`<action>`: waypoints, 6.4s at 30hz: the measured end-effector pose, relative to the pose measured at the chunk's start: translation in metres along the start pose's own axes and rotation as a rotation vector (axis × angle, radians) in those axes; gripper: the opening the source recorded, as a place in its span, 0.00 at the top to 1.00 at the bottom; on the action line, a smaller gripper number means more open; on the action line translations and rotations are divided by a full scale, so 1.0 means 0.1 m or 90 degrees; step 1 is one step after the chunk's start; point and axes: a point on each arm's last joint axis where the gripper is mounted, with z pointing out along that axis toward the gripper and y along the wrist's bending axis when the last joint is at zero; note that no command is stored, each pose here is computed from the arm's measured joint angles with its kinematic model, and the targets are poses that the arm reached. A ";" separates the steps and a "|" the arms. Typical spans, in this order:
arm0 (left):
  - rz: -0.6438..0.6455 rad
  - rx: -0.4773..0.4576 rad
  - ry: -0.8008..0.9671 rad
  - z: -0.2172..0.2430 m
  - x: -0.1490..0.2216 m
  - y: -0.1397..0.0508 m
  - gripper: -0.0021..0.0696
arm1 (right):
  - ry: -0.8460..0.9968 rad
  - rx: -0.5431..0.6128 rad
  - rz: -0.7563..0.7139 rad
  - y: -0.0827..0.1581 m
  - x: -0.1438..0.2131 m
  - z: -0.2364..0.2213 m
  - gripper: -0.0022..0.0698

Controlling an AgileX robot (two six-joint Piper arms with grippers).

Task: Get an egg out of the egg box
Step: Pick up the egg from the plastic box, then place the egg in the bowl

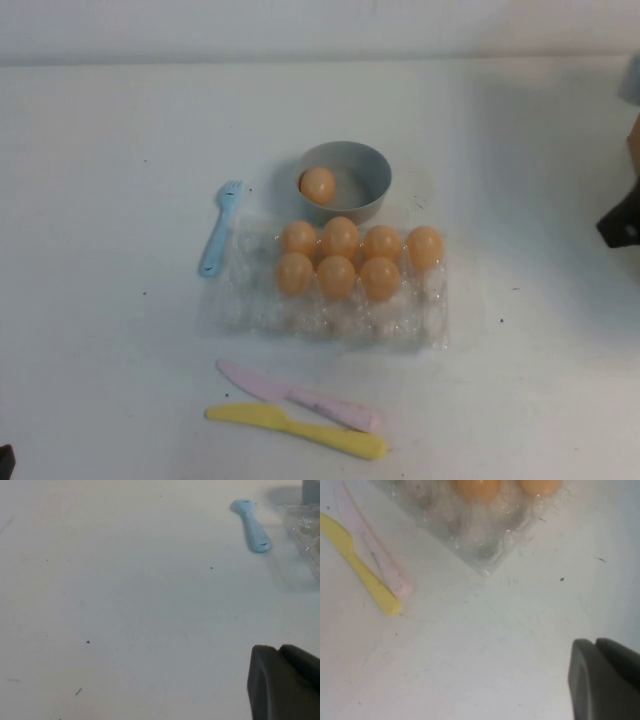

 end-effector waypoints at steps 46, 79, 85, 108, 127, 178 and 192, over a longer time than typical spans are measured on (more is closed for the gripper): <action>0.000 0.000 0.000 0.00 0.00 0.00 0.98 | 0.213 -0.052 -0.513 0.65 -1.13 2.32 0.38; 0.001 0.000 0.000 0.00 0.00 0.00 0.98 | 0.195 -0.039 -0.499 0.64 -1.15 2.43 0.56; 0.001 0.000 0.000 0.00 0.00 0.00 0.98 | 0.195 -0.025 -0.498 0.66 -1.19 2.25 0.69; 0.001 0.000 0.000 0.00 0.00 0.00 0.98 | 0.188 -0.033 -0.487 0.68 -1.15 2.16 0.33; 0.001 0.000 0.000 0.00 0.00 0.00 0.98 | 0.179 -0.036 -0.482 0.66 -1.14 2.38 0.34; 0.001 0.000 0.000 0.00 0.00 0.00 0.98 | -0.091 0.099 -0.373 0.49 -1.73 1.73 0.50; 0.001 0.000 0.000 0.00 0.00 0.00 0.98 | -0.109 0.060 -0.252 0.11 -1.82 2.60 0.51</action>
